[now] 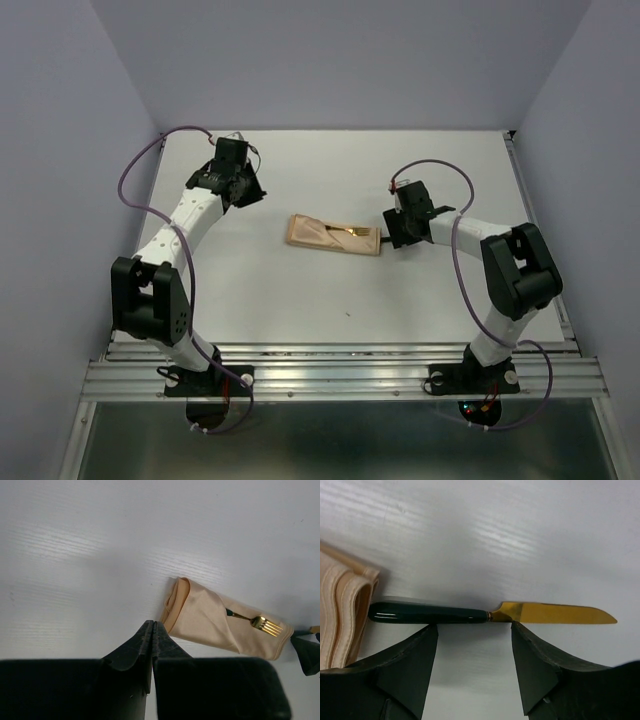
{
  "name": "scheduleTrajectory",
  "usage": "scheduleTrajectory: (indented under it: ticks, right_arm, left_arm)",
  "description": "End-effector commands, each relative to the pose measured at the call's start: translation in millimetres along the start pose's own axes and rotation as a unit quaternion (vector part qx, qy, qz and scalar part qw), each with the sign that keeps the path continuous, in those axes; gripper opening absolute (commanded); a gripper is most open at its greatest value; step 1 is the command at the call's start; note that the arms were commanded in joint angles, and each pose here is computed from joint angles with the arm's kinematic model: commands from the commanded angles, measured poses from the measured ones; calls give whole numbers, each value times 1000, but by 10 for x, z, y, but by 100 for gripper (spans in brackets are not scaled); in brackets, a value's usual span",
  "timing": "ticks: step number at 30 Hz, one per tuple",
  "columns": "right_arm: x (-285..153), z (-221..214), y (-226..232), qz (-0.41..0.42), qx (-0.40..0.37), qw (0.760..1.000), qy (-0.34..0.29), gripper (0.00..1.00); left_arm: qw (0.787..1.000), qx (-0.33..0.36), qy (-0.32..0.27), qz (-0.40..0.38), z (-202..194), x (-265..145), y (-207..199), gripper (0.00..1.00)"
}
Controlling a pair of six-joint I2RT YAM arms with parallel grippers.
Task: Fold the napkin into a case and place the utensils inside
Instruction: Move the knife to the center of the board.
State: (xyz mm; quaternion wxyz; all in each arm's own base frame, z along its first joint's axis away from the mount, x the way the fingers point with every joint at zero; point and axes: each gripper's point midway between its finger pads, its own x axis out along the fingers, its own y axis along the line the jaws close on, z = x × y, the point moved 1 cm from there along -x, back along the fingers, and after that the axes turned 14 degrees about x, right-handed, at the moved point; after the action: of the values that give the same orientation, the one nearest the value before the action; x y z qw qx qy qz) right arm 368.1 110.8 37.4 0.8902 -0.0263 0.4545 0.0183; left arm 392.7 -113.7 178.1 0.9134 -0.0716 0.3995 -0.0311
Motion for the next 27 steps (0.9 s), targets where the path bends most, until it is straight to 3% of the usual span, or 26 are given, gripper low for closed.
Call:
scheduleTrajectory:
  ticks: [1,11,16,20,27]
  right_arm:
    - [148,492,-68,-3,23,998,-52,66]
    - [101,922,-19,28,-18,996,-87,65]
    - [149,900,58,80,-83,991,-67,65]
    - [236,932,-38,73,-91,992,-51,65]
    - [303,843,22,146,-84,986,-16,59]
  left_arm:
    - [1000,9,-19,-8,197,-78,-50,14]
    - [1000,10,-10,-9,137,-26,-41,15]
    - [1000,10,-9,-7,120,-20,-34,15]
    - [1000,5,-18,-21,161,-97,-82,15]
    - [999,3,-17,-27,136,-89,-96,16]
